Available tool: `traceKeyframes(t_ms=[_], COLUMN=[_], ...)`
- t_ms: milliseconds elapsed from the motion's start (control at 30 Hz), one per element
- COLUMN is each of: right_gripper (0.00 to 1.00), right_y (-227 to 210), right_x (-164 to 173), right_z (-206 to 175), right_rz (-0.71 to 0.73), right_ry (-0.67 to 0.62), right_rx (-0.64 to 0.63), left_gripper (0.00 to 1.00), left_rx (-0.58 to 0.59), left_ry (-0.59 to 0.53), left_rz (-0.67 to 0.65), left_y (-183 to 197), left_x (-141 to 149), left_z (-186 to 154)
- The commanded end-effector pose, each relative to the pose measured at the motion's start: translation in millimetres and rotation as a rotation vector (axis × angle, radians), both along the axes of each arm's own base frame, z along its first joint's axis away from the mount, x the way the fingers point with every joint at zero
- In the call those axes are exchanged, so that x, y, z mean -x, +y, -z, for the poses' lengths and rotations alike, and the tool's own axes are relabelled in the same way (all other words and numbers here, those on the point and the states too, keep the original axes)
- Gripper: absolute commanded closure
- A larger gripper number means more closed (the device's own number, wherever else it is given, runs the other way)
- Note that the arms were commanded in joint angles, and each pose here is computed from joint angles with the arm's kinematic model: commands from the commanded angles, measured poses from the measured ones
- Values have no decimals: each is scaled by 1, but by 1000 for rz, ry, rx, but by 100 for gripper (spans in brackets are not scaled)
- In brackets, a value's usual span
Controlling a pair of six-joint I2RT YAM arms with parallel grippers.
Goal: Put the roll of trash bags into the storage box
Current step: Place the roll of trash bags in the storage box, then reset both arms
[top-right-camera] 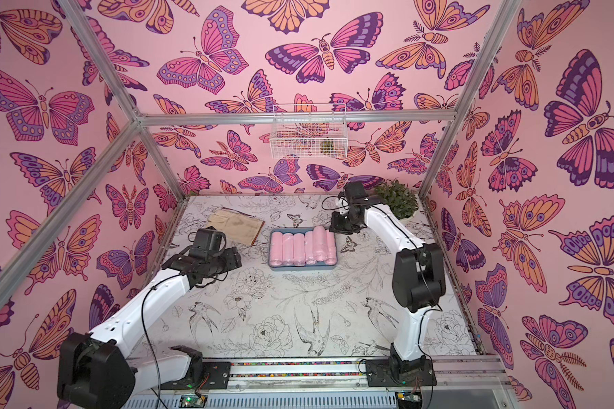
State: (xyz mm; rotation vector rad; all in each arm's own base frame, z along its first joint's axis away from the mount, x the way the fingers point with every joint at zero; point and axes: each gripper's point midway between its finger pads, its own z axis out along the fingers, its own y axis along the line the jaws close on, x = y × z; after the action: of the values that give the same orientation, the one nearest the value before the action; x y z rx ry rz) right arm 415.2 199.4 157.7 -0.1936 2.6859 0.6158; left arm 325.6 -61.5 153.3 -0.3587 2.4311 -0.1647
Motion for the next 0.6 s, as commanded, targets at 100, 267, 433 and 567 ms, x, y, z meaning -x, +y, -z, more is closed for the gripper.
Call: traceKeyframes(t_ms=[100,267,433,567], right_gripper=[71,71,71,70], right_y=[-63,-104,-132,-175], right_x=[12,34,51,61], right_z=[4,27,32,25], right_rz=[130,209,281,487], right_ry=[-109,-179,-376,-539], right_rx=[-14,41,125,236], left_gripper=[21,18,14,12], left_rx=[-225,-255,-330,-345], left_ry=[-250,-358,-435,-420], left_rz=[-96,-140,-106,-120], left_y=[61,81,85,90], left_x=[-13,-10,-9,-11], left_z=[-22,-9,6,23])
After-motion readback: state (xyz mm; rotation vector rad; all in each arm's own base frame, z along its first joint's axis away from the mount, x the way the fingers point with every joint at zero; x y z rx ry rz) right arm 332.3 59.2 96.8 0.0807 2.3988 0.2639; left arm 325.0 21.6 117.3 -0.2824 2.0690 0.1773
